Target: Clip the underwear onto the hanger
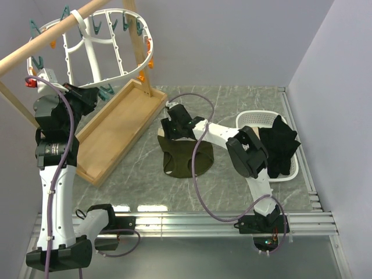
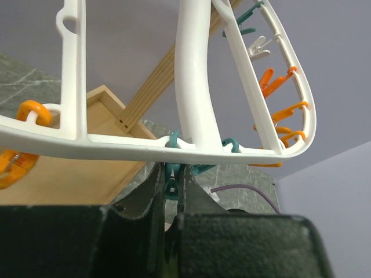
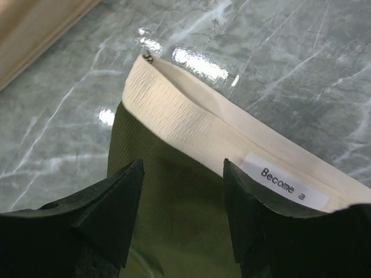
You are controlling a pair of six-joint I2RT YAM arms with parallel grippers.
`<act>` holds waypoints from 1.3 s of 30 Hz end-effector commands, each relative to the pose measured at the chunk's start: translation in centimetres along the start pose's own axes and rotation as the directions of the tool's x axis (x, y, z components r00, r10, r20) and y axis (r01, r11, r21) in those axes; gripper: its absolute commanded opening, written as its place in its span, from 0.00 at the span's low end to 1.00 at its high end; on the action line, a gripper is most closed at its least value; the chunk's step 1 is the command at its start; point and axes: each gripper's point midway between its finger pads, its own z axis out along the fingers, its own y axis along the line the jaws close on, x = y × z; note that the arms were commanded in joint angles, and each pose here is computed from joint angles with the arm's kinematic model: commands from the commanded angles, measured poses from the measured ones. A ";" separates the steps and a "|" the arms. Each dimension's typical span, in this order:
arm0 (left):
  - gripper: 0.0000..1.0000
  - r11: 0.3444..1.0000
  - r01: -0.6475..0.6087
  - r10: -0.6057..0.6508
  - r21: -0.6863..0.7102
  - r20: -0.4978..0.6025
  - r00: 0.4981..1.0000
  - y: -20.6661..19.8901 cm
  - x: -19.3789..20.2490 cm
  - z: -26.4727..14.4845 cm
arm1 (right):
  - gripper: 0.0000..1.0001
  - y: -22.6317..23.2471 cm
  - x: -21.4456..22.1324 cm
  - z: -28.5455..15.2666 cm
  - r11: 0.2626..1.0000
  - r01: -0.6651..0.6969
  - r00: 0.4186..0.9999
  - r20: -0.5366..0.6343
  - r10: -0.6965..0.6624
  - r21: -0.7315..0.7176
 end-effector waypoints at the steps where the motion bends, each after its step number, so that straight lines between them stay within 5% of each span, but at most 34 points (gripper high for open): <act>1: 0.00 1.000 -0.011 0.011 0.016 0.043 0.999 -0.4 -0.8 -0.4 | 0.65 0.0 -2.1 0.3 0.998 -0.056 0.997 0.051 0.055 0.028; 10: 0.00 1.000 -0.017 0.016 0.006 0.046 0.999 -0.2 -0.9 -0.4 | 0.68 -0.8 -0.6 3.4 0.991 -0.060 0.998 0.021 0.058 0.117; 15: 0.00 1.000 -0.015 0.015 0.004 0.051 0.999 -0.2 -1.0 -0.4 | 0.61 -1.4 0.6 4.2 0.987 -0.026 0.998 -0.044 0.034 0.155; 22: 0.00 1.000 -0.022 0.022 0.001 0.050 0.999 -0.2 -1.0 -0.7 | 0.29 -0.1 3.2 4.6 0.995 0.004 0.987 -0.158 0.012 0.104; 26: 0.00 1.000 -0.026 0.026 -0.004 0.044 0.999 0.0 -0.8 -0.7 | 0.00 0.9 3.1 4.1 0.999 0.024 0.990 -0.141 -0.018 0.042; 32: 0.00 1.000 -0.027 0.027 0.005 0.032 0.999 -0.1 -0.5 -0.8 | 0.00 3.5 -3.0 0.3 0.989 0.129 0.990 0.075 -0.123 -0.078; 39: 0.00 1.000 -0.026 0.026 0.006 0.010 1.000 0.1 0.1 -0.9 | 0.00 7.6 -8.6 -6.5 0.948 0.287 0.907 0.357 -0.224 -0.136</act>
